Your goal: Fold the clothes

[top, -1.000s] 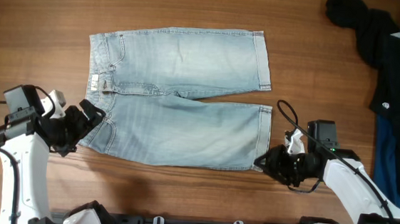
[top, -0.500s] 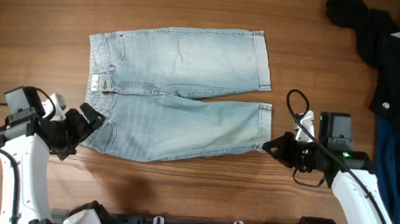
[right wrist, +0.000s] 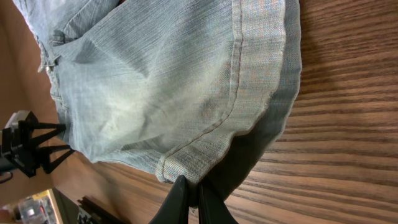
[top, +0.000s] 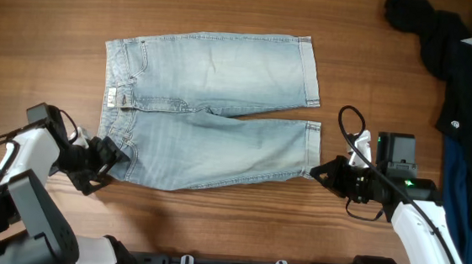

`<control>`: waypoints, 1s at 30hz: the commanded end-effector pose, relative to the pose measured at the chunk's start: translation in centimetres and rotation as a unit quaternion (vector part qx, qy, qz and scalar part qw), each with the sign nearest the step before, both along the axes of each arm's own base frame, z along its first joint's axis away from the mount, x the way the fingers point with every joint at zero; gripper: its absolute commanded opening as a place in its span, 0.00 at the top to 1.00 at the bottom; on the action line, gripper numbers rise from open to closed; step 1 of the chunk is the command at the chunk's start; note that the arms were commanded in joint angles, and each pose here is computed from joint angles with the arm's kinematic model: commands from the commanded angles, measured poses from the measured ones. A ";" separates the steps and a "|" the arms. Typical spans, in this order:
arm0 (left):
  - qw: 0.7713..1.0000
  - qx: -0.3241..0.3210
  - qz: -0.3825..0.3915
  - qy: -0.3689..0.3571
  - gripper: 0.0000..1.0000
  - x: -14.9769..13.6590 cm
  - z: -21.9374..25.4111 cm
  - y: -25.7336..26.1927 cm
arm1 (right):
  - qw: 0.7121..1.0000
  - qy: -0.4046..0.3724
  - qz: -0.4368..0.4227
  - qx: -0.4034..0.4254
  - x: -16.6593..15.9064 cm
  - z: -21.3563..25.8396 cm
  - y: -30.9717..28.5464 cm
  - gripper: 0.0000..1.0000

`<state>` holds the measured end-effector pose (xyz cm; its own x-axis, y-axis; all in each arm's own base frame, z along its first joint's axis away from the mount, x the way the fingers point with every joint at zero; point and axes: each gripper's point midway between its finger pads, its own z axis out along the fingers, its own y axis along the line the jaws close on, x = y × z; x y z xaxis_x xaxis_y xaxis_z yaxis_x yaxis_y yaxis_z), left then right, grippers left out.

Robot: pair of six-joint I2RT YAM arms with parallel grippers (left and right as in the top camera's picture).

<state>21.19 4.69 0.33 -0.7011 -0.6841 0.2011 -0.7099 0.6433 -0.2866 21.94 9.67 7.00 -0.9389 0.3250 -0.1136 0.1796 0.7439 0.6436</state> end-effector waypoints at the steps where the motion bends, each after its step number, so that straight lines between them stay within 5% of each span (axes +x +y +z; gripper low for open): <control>1: 0.999 -0.011 0.025 0.032 0.27 -0.8 -1.1 -0.2 | 1.000 -0.028 0.006 -0.010 0.9 0.9 -0.2 0.96; 4: 1.000 0.007 0.024 0.013 0.43 0.1 -1.4 0.5 | 0.999 -0.039 0.006 -0.010 1.3 1.0 -0.2 0.96; 8: 0.998 0.030 0.057 0.005 0.21 0.4 -1.6 2.3 | 0.999 -0.040 0.006 -0.010 1.3 1.1 -0.2 0.96; 11: 0.995 0.051 0.084 0.006 0.18 -0.1 -1.7 4.4 | 0.999 -0.039 0.006 -0.010 1.3 1.0 -0.2 0.96; 15: 0.994 0.068 0.084 -0.001 0.54 0.1 -1.9 5.4 | 0.999 -0.039 0.005 -0.010 1.3 1.1 -0.2 0.96; 20: 0.993 0.082 0.086 -0.023 0.71 1.1 -1.9 6.1 | 0.999 -0.039 0.005 -0.010 1.3 1.1 -0.2 0.96; 21: 0.993 0.080 0.086 -0.032 0.89 1.5 -1.8 6.1 | 0.999 -0.039 0.006 -0.010 1.3 1.1 -0.2 0.96; 22: 0.993 0.058 0.087 -0.055 0.96 2.5 -1.4 5.6 | 0.999 -0.039 0.005 -0.009 1.3 1.1 -0.2 0.96; 25: 0.988 -0.012 0.040 -0.148 0.96 6.0 2.3 3.9 | 0.999 -0.039 0.006 -0.009 1.3 1.1 -0.1 0.96; 30: 0.963 -0.003 -0.010 -0.268 0.96 9.1 10.6 3.9 | 0.999 -0.040 0.006 -0.010 1.3 1.1 -0.2 0.96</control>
<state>28.02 8.85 5.51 -0.6886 -0.7249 -0.0199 -0.6115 0.5952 -0.5214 22.58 9.61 7.21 -0.9344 0.3258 -0.1442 0.1606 0.7464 0.6458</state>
